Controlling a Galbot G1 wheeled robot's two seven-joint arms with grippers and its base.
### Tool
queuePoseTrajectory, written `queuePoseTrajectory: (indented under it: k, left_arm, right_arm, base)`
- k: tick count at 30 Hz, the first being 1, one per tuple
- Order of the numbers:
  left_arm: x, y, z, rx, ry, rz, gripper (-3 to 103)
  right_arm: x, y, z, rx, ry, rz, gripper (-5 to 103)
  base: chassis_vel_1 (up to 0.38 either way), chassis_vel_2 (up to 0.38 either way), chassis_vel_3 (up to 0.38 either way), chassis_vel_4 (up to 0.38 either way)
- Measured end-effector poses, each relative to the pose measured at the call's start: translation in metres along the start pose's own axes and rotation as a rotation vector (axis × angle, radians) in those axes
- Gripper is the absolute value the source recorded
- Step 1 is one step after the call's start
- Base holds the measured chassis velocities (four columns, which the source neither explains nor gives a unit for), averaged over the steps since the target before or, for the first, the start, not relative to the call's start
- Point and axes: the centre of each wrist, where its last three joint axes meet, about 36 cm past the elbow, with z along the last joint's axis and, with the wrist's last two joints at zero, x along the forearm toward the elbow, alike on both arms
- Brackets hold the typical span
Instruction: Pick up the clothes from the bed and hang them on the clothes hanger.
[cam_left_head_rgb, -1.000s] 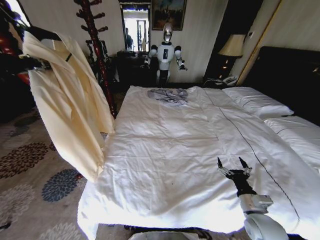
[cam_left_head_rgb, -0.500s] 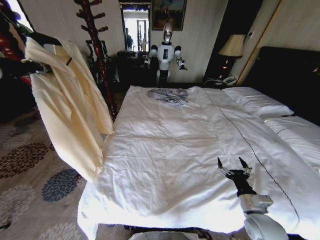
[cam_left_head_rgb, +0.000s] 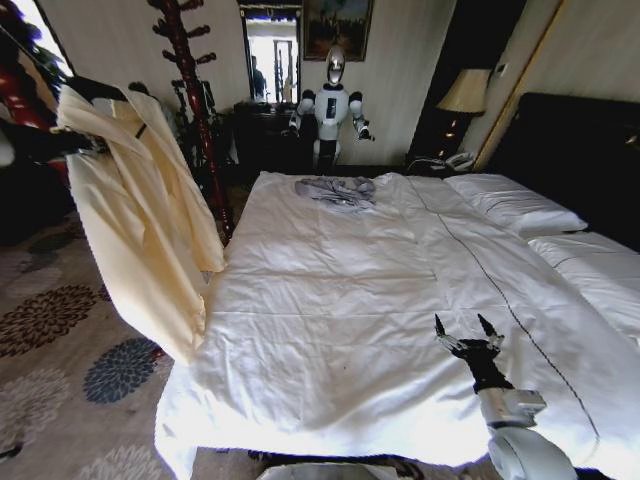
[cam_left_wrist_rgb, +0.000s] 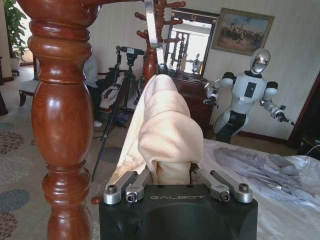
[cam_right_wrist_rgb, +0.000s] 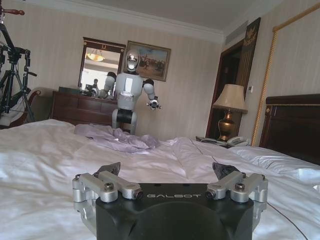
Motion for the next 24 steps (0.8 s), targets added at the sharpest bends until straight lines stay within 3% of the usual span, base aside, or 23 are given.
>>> queuePoseTrajectory:
  k: [4,5,7,8,10,11,12,16,18,24]
  left_arm:
    - [0.003,-0.002,0.001,-0.01,-0.005,-0.009,48]
    - [0.003,-0.002,0.001,-0.01,-0.005,-0.009,48]
    - [0.005,-0.005,0.002,-0.02,-0.005,-0.005,59]
    - [0.005,-0.005,0.002,-0.02,-0.005,-0.005,59]
    - [0.006,-0.007,0.003,-0.025,-0.006,-0.002,70]
    - [0.007,-0.007,0.003,-0.027,-0.006,-0.002,70]
    - [0.009,-0.008,0.003,-0.033,-0.009,-0.001,81]
    - [0.012,-0.01,0.003,-0.049,-0.02,-0.003,86]
    - [0.015,-0.011,0.002,-0.067,-0.037,-0.009,97]
    - [0.022,-0.011,0.0,-0.092,-0.062,-0.028,100]
  right_arm:
    - [0.0,0.0,0.0,0.0,0.0,0.0,100]
    - [0.0,0.0,0.0,0.0,0.0,0.0,100]
    - [0.0,0.0,0.0,0.0,0.0,0.0,100]
    - [0.0,0.0,0.0,0.0,0.0,0.0,100]
    - [0.0,0.0,0.0,0.0,0.0,0.0,100]
    - [0.0,0.0,0.0,0.0,0.0,0.0,100]
    - [0.0,0.0,0.0,0.0,0.0,0.0,100]
    - [0.0,0.0,0.0,0.0,0.0,0.0,100]
    - [0.0,0.0,0.0,0.0,0.0,0.0,100]
    - [0.0,0.0,0.0,0.0,0.0,0.0,100]
  base:
    - [0.0,0.0,0.0,0.0]
    - [0.0,0.0,0.0,0.0]
    - [0.0,0.0,0.0,0.0]
    - [0.0,0.0,0.0,0.0]
    - [0.0,0.0,0.0,0.0]
    - [0.0,0.0,0.0,0.0]
    - [0.0,0.0,0.0,0.0]
    - [0.0,0.0,0.0,0.0]
    - [0.0,0.0,0.0,0.0]
    - [0.0,0.0,0.0,0.0]
